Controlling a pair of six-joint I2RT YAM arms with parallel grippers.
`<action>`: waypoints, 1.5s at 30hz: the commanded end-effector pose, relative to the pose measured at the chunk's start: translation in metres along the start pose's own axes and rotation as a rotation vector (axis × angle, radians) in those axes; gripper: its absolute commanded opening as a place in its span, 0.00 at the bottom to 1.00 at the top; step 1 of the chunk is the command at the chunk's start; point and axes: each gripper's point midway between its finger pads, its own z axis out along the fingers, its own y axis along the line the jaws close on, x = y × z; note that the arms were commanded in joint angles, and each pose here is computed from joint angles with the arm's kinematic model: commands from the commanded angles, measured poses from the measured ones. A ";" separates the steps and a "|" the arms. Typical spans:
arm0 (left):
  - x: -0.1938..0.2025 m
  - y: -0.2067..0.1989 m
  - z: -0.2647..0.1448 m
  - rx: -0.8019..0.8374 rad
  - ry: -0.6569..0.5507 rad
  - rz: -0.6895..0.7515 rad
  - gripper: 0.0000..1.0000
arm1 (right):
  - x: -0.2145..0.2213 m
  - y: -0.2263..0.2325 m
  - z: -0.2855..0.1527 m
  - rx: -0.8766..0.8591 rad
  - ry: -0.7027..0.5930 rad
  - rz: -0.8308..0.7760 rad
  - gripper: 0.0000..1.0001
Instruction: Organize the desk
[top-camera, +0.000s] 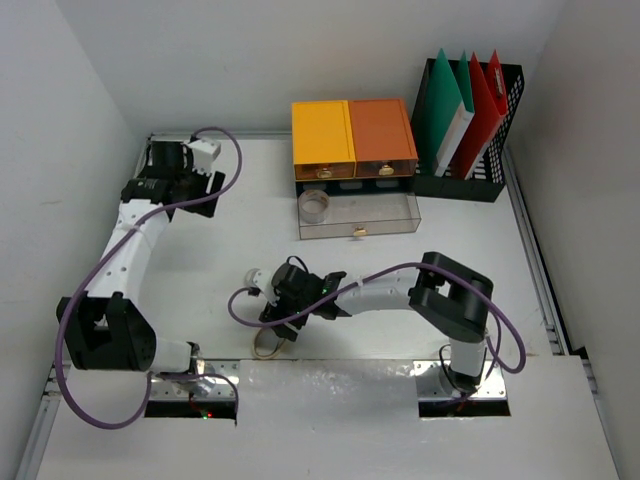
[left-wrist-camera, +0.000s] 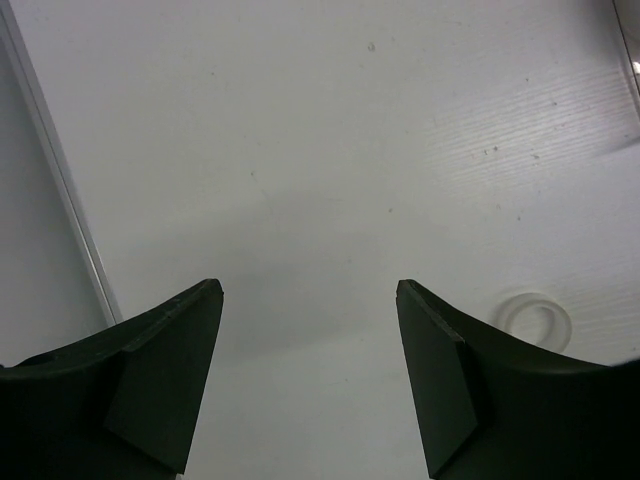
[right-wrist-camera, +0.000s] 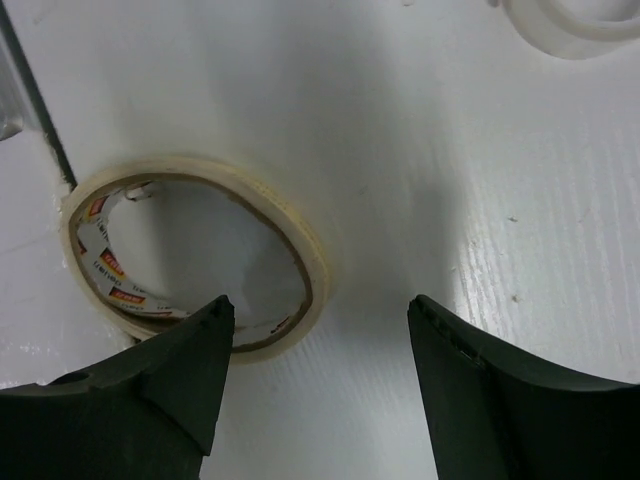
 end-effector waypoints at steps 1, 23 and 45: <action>-0.018 0.011 -0.007 -0.030 -0.108 -0.022 0.69 | -0.014 -0.005 0.005 0.049 -0.043 0.037 0.68; -0.009 0.014 -0.004 -0.067 -0.108 -0.017 0.69 | -0.046 -0.108 -0.115 0.539 -0.099 0.053 0.00; 0.086 -0.137 0.030 0.299 0.101 0.518 0.77 | 0.056 -0.363 -0.214 0.994 -0.077 0.659 0.00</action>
